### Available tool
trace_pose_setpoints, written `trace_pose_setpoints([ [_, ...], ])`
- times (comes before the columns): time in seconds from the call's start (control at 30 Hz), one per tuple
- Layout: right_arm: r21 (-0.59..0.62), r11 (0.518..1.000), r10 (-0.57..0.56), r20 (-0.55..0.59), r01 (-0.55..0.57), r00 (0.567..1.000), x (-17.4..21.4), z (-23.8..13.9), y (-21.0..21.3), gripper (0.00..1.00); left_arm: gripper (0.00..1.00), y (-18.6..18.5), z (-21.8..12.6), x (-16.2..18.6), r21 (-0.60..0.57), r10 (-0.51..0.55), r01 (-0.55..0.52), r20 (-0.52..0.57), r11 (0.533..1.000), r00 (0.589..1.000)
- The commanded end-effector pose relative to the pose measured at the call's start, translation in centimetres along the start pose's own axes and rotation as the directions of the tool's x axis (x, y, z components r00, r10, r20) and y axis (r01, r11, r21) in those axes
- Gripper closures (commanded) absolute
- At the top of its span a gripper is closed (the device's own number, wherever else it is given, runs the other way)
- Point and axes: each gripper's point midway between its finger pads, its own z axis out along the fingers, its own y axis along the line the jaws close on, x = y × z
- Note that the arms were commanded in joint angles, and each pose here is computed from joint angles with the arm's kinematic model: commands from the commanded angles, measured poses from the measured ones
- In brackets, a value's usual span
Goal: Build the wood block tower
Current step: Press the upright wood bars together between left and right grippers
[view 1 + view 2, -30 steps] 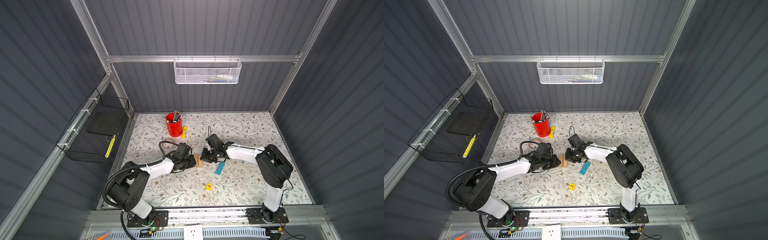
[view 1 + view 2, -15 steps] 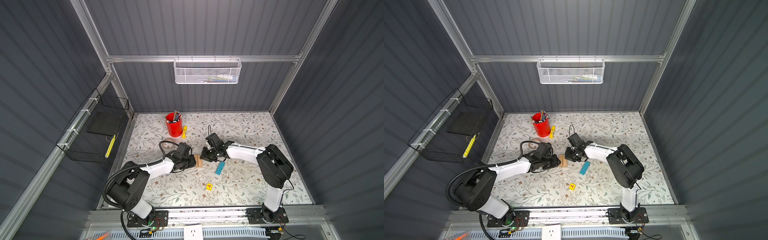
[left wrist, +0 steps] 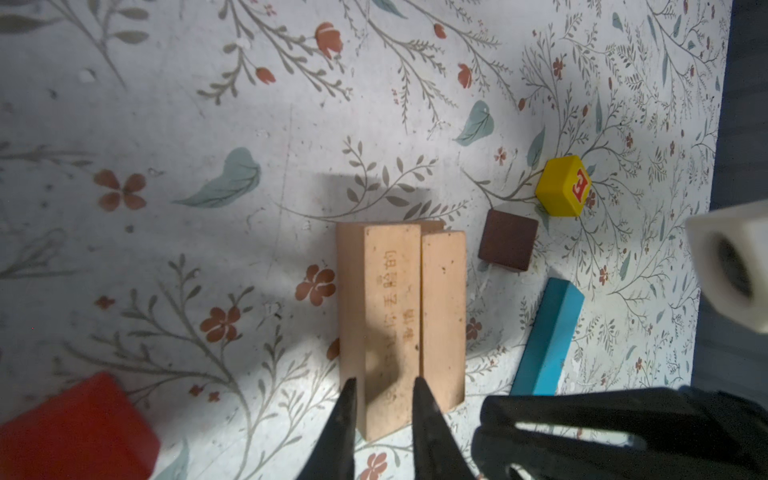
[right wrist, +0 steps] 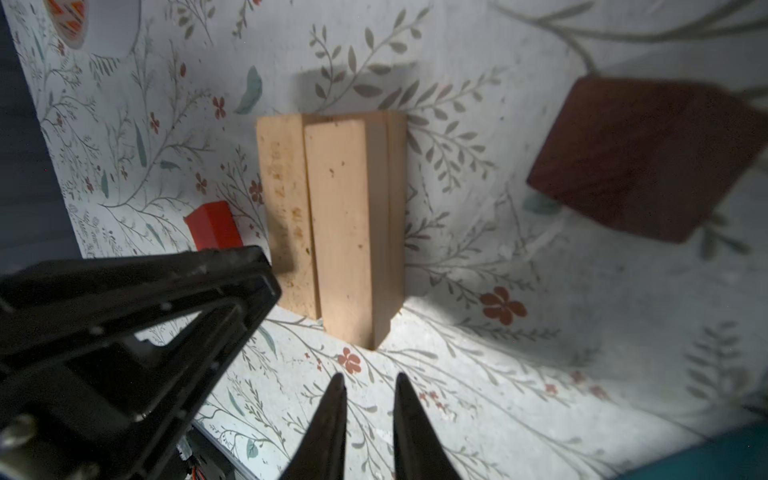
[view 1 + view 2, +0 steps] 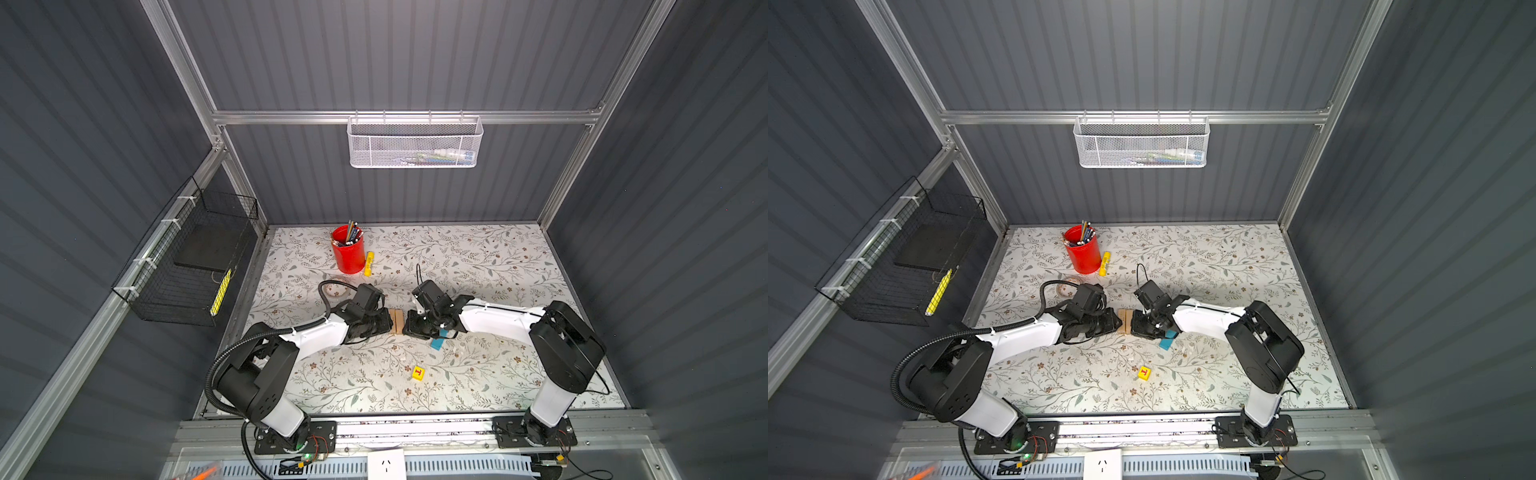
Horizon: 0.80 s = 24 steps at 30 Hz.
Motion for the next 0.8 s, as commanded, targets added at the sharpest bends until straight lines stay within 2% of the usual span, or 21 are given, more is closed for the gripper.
trace_pose_setpoints([
  [0.0,0.017,1.0,-0.001,-0.005,0.001,1.0,0.3,0.4,-0.4,0.77,0.75,-0.2,0.1,-0.4,-0.001,0.01,-0.01,-0.002,1.0,1.0],
  [0.77,0.034,0.999,-0.022,0.0,0.022,1.0,-0.9,1.8,0.1,0.79,0.76,0.1,0.1,-0.2,-0.008,0.01,-0.01,-0.006,1.0,1.0],
])
